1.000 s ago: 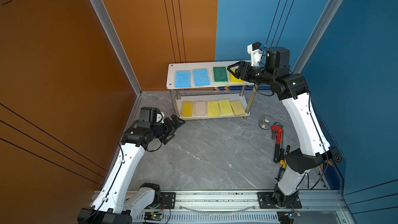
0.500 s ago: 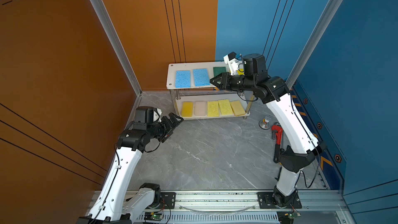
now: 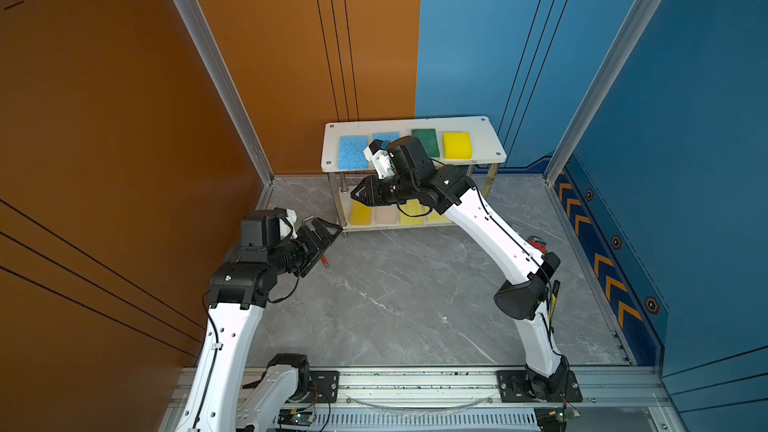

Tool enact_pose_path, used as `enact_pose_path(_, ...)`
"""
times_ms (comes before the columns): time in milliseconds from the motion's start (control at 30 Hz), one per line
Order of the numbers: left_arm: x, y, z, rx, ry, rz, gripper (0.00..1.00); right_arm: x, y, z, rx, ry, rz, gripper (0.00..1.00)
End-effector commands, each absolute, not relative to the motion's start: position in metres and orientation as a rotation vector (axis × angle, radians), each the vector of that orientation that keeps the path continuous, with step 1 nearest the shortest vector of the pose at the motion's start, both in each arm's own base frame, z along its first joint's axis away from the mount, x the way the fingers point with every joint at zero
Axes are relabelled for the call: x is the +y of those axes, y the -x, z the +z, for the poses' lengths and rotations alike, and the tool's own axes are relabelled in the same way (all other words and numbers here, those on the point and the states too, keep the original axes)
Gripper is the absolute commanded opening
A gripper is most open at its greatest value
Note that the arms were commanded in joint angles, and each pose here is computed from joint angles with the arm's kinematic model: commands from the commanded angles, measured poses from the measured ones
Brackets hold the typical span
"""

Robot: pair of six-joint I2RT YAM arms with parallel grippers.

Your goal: Place and organize the cleaning sponges onto the shelf

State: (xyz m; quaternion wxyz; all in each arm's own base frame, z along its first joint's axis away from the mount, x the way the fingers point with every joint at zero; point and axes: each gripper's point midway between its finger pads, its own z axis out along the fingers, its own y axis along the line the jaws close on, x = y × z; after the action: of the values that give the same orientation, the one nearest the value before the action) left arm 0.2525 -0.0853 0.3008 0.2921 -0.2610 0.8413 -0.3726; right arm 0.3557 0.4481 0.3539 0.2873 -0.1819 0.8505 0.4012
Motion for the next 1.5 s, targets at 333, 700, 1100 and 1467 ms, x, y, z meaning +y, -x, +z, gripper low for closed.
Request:
enact_pose_path(333, -0.079, -0.242, 0.306, 2.246, 0.688, -0.991, 0.98, 0.445, -0.393, 0.360, 2.169, 0.403, 0.947, 0.14)
enact_pose_path(700, -0.077, -0.244, 0.306, 2.243, 0.696, -0.980, 0.98, 0.440, -0.414, 0.375, 2.097, 0.350, 0.985, 0.08)
enact_pose_path(1100, -0.075, -0.246, 0.302, 2.252, 0.709, -0.977, 0.98, 0.440, -0.429, 0.377, 2.068, 0.308, 1.022, 0.06)
enact_pose_path(1467, -0.076, -0.246, 0.300, 2.259, 0.711, -0.980, 0.98, 0.441, -0.439, 0.376, 2.053, 0.280, 1.033, 0.06)
